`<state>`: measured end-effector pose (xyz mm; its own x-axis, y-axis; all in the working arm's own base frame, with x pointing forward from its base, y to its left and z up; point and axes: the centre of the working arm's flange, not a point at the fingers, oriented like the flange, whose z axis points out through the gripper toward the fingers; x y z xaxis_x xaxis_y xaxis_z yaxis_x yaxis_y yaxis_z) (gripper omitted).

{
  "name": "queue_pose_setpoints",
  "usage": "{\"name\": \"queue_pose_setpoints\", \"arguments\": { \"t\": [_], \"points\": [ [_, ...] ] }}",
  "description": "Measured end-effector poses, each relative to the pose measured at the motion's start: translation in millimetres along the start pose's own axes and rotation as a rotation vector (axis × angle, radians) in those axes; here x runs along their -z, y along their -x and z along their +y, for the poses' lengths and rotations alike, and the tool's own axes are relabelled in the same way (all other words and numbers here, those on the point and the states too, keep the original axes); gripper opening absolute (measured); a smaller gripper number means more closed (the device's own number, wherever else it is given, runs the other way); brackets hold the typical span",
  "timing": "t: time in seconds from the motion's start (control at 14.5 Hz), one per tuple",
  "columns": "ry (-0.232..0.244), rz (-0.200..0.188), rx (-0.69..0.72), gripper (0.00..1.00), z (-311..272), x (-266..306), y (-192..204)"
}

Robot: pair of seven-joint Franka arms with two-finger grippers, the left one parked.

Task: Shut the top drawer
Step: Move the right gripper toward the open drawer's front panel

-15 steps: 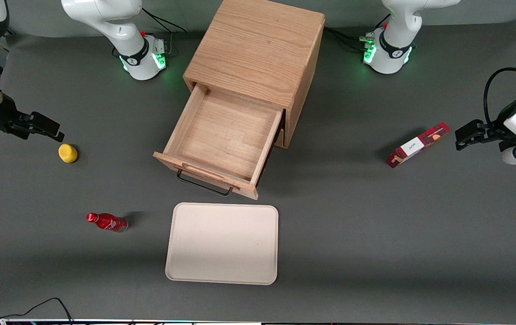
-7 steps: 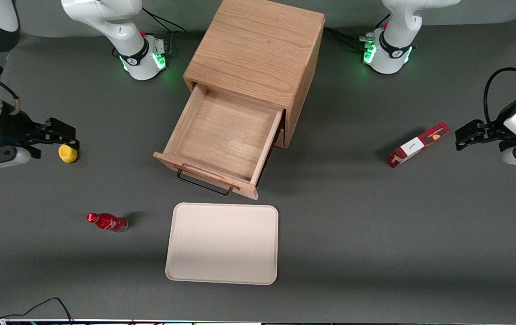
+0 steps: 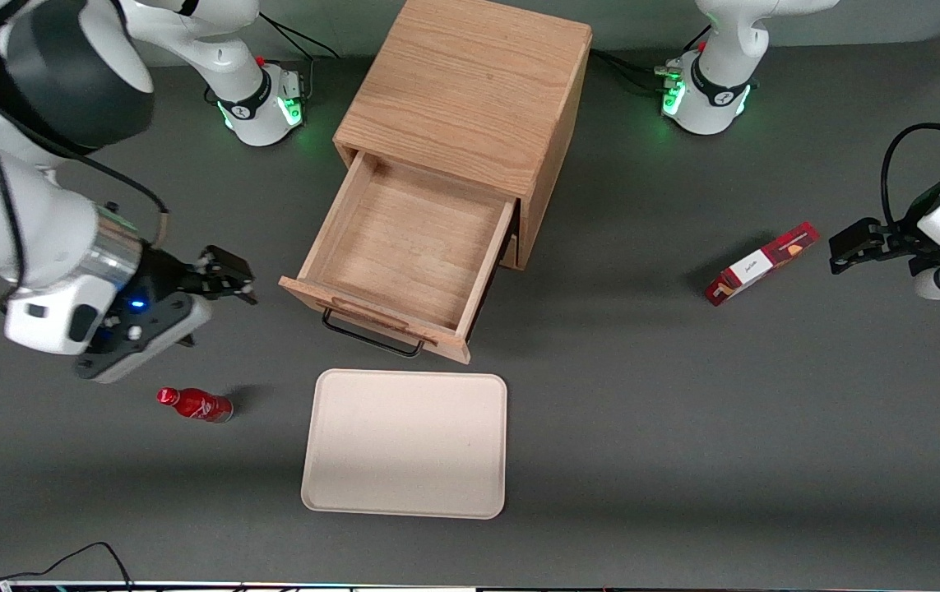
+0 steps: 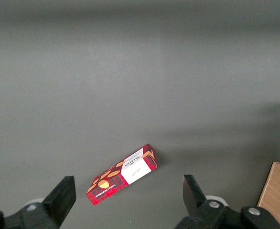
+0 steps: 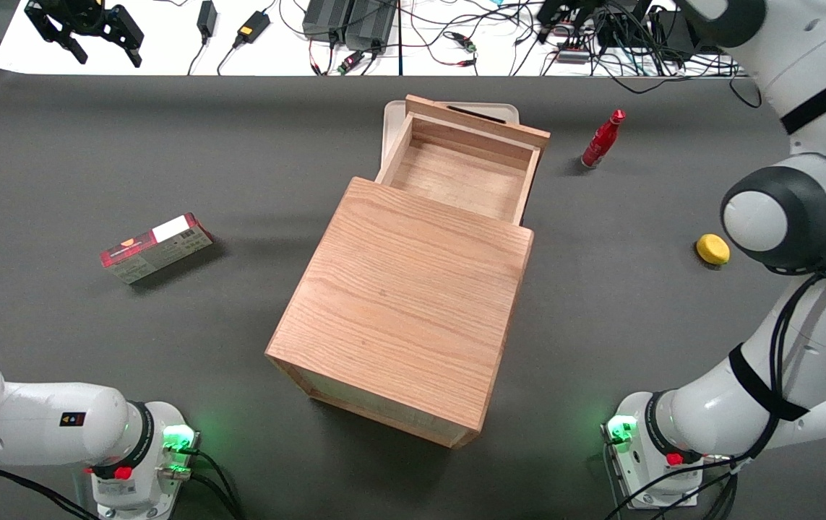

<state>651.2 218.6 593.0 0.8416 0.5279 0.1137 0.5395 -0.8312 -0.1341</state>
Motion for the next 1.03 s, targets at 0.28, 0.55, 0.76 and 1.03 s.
{"name": "queue_pose_setpoints", "arguments": {
  "t": [0.28, 0.55, 0.76, 1.03],
  "points": [
    [-0.042, 0.028, 0.078, 1.00, -36.0, -37.4, -27.4],
    [-0.076, -0.020, 0.279, 1.00, -38.9, -90.5, -40.0],
    [-0.083, -0.054, 0.368, 1.00, -30.4, -119.7, -43.1],
    [-0.069, -0.107, 0.441, 1.00, -28.5, -154.6, -46.1]
  ]
}}
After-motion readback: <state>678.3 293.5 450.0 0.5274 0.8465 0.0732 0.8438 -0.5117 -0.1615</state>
